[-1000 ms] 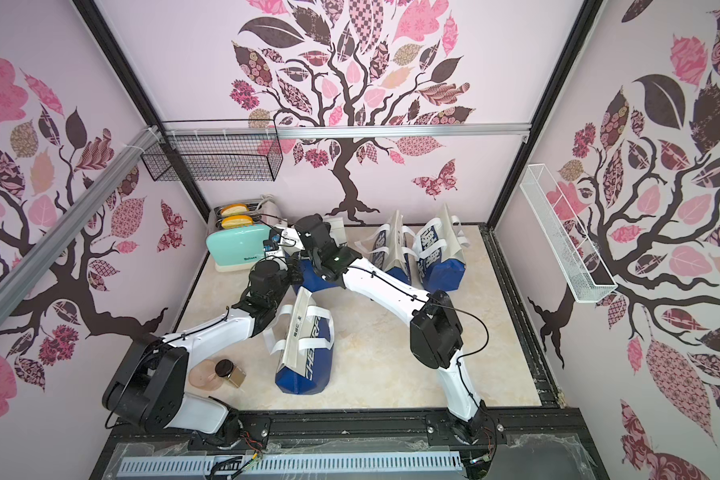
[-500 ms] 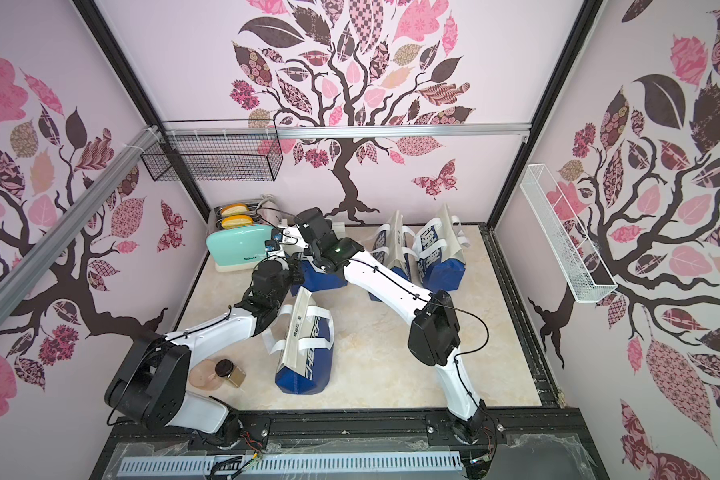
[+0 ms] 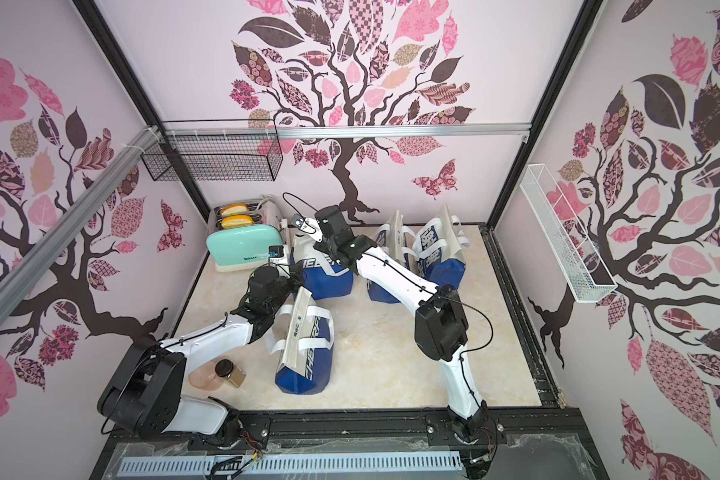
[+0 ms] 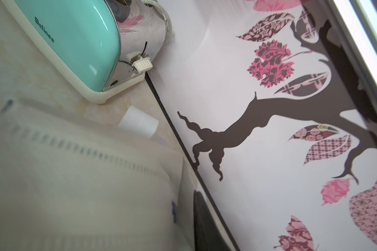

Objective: Open the takeout bag
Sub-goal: Open the takeout bag at the center of the board.

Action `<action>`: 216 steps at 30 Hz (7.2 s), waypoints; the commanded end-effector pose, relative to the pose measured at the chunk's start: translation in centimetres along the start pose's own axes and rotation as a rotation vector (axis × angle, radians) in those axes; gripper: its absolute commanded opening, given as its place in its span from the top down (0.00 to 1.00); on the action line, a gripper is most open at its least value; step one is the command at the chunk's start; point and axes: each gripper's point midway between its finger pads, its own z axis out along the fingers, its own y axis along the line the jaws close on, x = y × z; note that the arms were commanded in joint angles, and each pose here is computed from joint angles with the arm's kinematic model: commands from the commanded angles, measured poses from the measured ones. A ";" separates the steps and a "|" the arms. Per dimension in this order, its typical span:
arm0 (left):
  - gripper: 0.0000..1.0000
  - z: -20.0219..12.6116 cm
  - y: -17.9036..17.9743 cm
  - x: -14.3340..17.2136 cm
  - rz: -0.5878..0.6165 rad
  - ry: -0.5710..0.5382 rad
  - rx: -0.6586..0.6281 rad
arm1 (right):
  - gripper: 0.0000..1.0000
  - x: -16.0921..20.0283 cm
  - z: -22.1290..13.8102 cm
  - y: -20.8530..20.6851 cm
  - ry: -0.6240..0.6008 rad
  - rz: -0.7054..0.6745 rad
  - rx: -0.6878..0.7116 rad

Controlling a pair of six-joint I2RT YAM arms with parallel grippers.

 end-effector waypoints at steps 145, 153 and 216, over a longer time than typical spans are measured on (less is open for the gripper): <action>1.00 0.0 -1.0 0.7 0.044 0.047 -0.030 | 0.41 -0.6 -3.7 0.8 -0.093 0.484 -0.095; 1.00 -0.1 -1.1 0.6 0.051 0.041 -0.024 | 0.44 -0.7 -2.6 -0.2 -0.092 0.463 -0.032; 1.00 1.9 2.8 6.2 0.310 0.240 -0.283 | 1.00 -7.4 -8.2 -11.1 0.071 -0.233 0.496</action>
